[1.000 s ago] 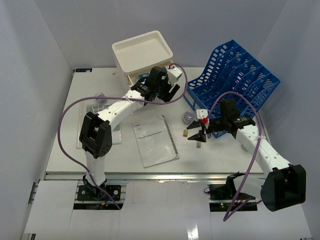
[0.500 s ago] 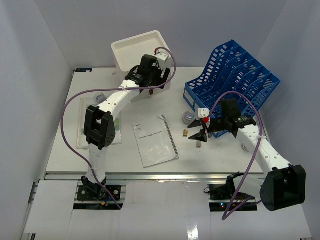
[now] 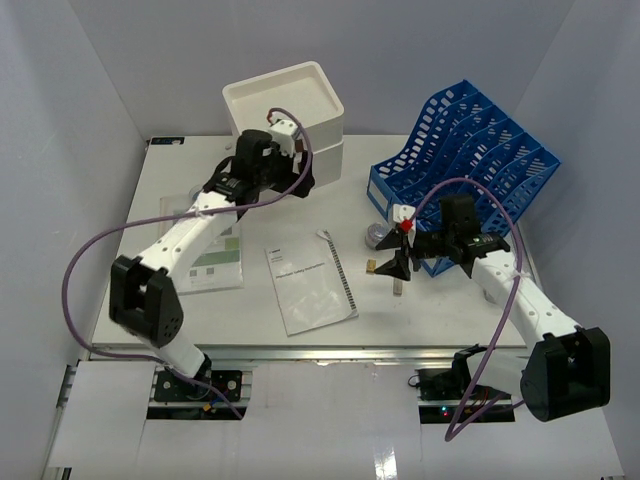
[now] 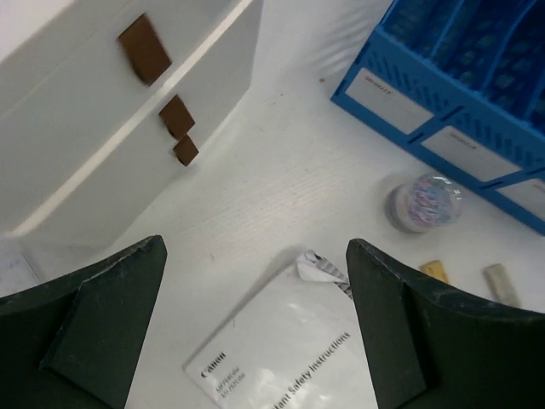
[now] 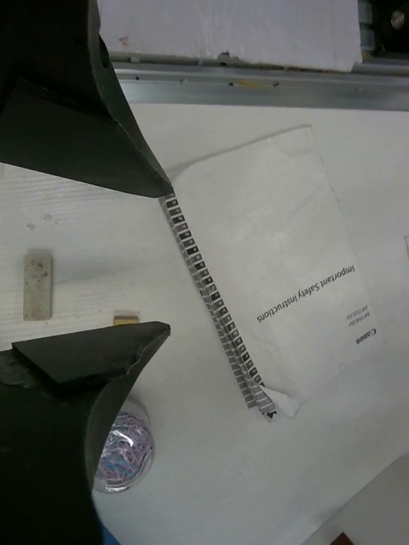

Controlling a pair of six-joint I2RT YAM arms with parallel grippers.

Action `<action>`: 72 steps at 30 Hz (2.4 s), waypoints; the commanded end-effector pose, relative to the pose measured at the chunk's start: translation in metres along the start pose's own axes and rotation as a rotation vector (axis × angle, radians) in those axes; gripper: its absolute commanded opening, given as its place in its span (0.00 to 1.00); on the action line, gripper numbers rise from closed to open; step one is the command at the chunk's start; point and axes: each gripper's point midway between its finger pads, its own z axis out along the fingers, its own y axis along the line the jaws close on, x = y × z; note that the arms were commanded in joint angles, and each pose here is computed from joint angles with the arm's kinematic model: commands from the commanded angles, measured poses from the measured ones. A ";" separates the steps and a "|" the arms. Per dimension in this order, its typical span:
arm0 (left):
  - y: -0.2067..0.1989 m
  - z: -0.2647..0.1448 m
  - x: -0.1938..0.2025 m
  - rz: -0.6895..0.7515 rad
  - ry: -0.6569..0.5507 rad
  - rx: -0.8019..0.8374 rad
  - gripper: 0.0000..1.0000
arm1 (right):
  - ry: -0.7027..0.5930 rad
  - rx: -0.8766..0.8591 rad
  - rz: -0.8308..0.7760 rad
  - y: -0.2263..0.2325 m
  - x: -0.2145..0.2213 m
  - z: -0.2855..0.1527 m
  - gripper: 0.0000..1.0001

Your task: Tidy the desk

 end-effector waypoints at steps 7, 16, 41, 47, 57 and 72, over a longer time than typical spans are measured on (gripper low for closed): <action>0.048 -0.155 0.072 -0.174 -0.184 -0.173 0.98 | 0.148 0.478 0.303 -0.122 -0.046 0.089 0.69; 0.067 -0.175 0.115 -0.184 -0.199 -0.308 0.98 | -0.059 0.767 0.455 -0.224 -0.078 0.151 0.72; 0.081 -0.190 0.114 -0.186 -0.236 -0.404 0.98 | -0.204 0.872 0.401 -0.294 -0.060 0.201 0.31; 0.081 -0.189 0.115 -0.187 -0.233 -0.401 0.98 | -0.197 0.819 0.371 -0.283 -0.058 0.200 0.10; 0.081 -0.188 0.116 -0.188 -0.228 -0.399 0.98 | -0.171 0.784 0.373 -0.249 -0.042 0.178 0.08; 0.080 -0.185 0.118 -0.188 -0.216 -0.392 0.98 | -0.195 0.853 0.350 -0.287 -0.058 0.190 0.83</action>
